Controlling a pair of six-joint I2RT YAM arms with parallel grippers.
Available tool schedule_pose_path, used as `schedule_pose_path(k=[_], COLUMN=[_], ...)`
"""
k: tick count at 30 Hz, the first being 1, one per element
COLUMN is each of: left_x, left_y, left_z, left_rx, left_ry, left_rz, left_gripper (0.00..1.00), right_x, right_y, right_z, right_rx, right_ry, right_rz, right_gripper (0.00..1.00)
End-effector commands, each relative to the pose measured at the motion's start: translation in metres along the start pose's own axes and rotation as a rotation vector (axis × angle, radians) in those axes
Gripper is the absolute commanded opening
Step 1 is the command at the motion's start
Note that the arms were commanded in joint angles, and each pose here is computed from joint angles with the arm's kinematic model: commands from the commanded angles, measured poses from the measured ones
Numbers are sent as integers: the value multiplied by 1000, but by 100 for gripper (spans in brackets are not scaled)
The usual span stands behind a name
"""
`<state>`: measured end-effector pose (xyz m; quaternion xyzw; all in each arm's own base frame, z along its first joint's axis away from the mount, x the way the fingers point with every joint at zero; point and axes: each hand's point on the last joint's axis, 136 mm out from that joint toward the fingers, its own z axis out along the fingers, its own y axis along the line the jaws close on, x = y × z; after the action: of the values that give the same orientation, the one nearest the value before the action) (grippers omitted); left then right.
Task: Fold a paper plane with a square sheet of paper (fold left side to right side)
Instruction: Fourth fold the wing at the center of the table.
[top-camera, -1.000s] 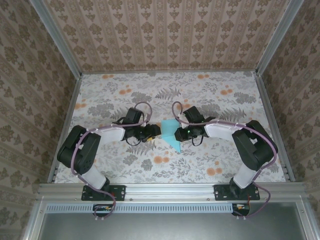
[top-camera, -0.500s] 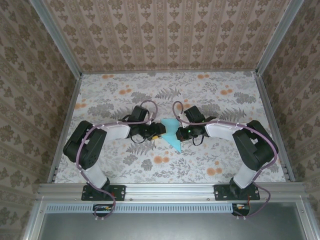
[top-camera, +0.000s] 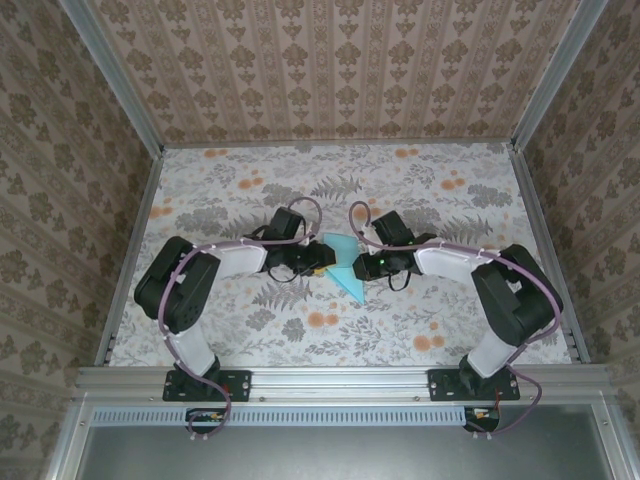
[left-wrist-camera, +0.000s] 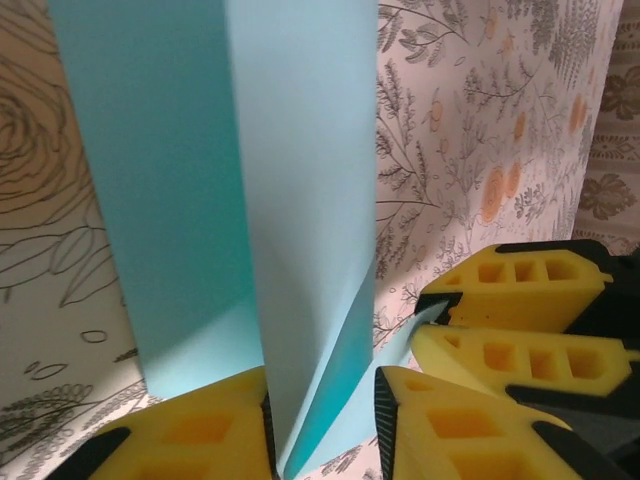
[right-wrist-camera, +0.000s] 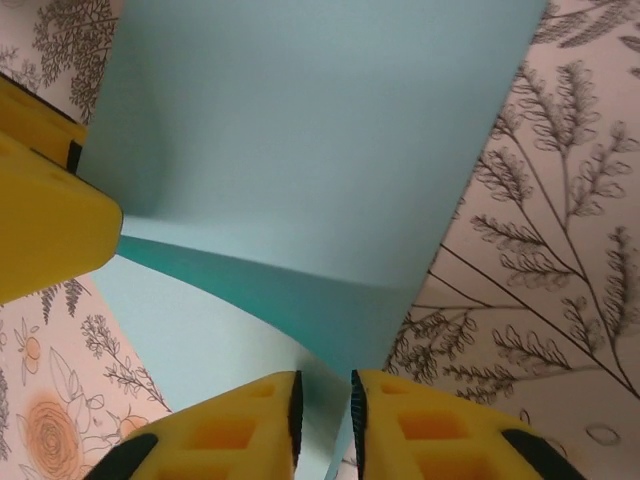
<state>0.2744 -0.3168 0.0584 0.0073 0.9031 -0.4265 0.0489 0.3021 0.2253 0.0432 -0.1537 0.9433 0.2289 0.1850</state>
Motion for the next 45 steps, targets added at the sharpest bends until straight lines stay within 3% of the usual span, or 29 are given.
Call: schedule_pose_path(k=[1, 4, 10, 23, 32, 36, 41, 45], left_x=[-10, -12, -12, -18, -18, -18, -19, -21], left_y=[-21, -26, -31, -35, -33, -32, -32, -31], left_z=[0, -1, -3, -4, -3, -4, -13, -28], left_rx=[47, 54, 53, 41, 31, 23, 17, 5], left_ry=[-15, -18, -17, -27, -21, -20, -32, -60], left_rz=[24, 29, 16, -8, -7, 1, 14, 31], left_gripper=[30, 28, 24, 18, 18, 19, 34, 46], right_x=[-7, -11, -2, 24, 22, 22, 25, 30], right_y=[-10, -12, 10, 39, 35, 34, 35, 39], right_z=[-27, -46, -66, -9, 5, 6, 6, 8], right_rx=[91, 135, 179, 304, 342, 351, 334, 286], right_ry=[-62, -111, -194, -105, -83, -78, -72, -55], right_rz=[-13, -28, -116, -276, -280, -275, -266, -243], right_gripper=[35, 45, 49, 51, 38, 26, 10, 5])
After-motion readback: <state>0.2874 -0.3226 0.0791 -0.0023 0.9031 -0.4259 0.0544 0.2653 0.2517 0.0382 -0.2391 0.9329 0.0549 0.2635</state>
